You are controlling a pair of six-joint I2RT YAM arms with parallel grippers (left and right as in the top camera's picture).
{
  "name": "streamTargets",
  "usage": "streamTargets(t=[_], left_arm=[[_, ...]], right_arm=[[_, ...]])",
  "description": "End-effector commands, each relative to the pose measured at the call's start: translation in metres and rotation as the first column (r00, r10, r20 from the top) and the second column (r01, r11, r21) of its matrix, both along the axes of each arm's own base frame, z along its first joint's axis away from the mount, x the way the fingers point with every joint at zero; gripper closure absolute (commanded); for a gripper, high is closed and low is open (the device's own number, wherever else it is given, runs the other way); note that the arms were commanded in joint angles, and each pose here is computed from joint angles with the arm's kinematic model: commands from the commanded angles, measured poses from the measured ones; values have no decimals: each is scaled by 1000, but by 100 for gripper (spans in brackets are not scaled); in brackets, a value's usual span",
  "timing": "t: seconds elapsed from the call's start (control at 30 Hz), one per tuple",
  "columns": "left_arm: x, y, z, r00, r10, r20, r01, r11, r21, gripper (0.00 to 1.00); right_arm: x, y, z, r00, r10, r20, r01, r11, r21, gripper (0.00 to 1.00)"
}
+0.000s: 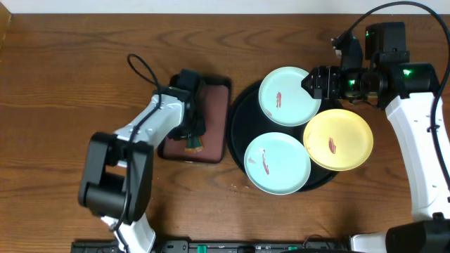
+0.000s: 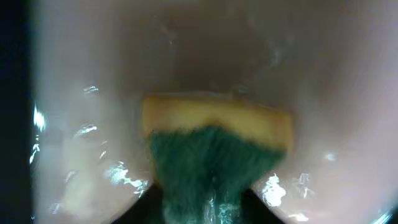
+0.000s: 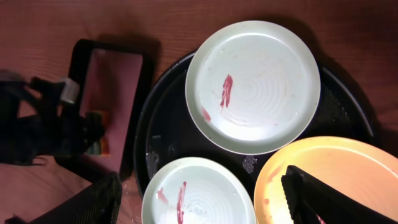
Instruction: Clean dirty plates on tray and stack at the side
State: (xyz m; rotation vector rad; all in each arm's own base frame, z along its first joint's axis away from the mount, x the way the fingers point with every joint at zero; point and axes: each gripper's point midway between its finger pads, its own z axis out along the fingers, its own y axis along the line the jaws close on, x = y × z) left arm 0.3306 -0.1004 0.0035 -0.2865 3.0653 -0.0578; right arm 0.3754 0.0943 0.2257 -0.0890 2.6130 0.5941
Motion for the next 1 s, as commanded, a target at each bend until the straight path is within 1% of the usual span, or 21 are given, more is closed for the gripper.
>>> streamTargets(t=[0.0, 0.03, 0.13, 0.23, 0.3, 0.37, 0.4, 0.43, 0.47, 0.57, 0.67, 0.8, 0.9, 0.97], left_arm=[[-7, -2, -18, 999, 0, -43, 0, 1000, -1, 90], [-4, -2, -18, 999, -19, -32, 19, 1000, -3, 92], [7, -6, -6, 995, -98, 8, 98, 995, -8, 93], [20, -9, 19, 987, -153, 43, 153, 988, -8, 93], [26, -11, 35, 986, -152, 69, 153, 988, -12, 83], [29, -12, 46, 984, -152, 88, 154, 988, -15, 65], [29, -14, 49, 984, -152, 92, 155, 988, -24, 59], [27, -15, 51, 984, -153, 90, 156, 987, -35, 54], [24, -18, 51, 985, -152, 78, 156, 986, -51, 52], [11, -20, 47, 989, -147, 21, 148, 986, -78, 51], [1, -17, 39, 989, -145, -13, 143, 987, -72, 52], [-15, -13, 18, 994, -95, -52, 92, 993, -68, 57], [-25, -12, -4, 995, -80, -59, 76, 995, -67, 59], [-28, -11, -15, 996, -76, -52, 73, 995, -69, 66]], right_arm=[[3, 0, 9, 1000, 9, 25, -9, 1000, 7, 18], [3, 0, 9, 1000, 9, 26, -9, 1000, 7, 18], [3, 0, 9, 1000, 9, 28, -9, 1000, 7, 18], [3, 0, 9, 1000, 9, 29, -9, 1000, 7, 18], [3, 0, 9, 1000, 9, 29, -9, 1000, 7, 18], [3, 0, 9, 1000, 9, 29, -9, 1000, 7, 18], [3, 0, 9, 1000, 9, 29, -9, 1000, 7, 18], [3, 0, 9, 1000, 9, 29, -10, 1000, 7, 18], [3, 0, 9, 1000, 9, 29, -9, 1000, 7, 18], [3, 0, 9, 1000, 9, 29, -10, 1000, 7, 17], [4, 0, 9, 1000, 9, 30, -9, 1000, 6, 17], [6, 0, 10, 999, 9, 40, -9, 1000, 7, 16], [6, 0, 11, 999, 9, 43, -9, 1000, 7, 16], [6, 1, 11, 999, 9, 44, -9, 1000, 7, 16]])
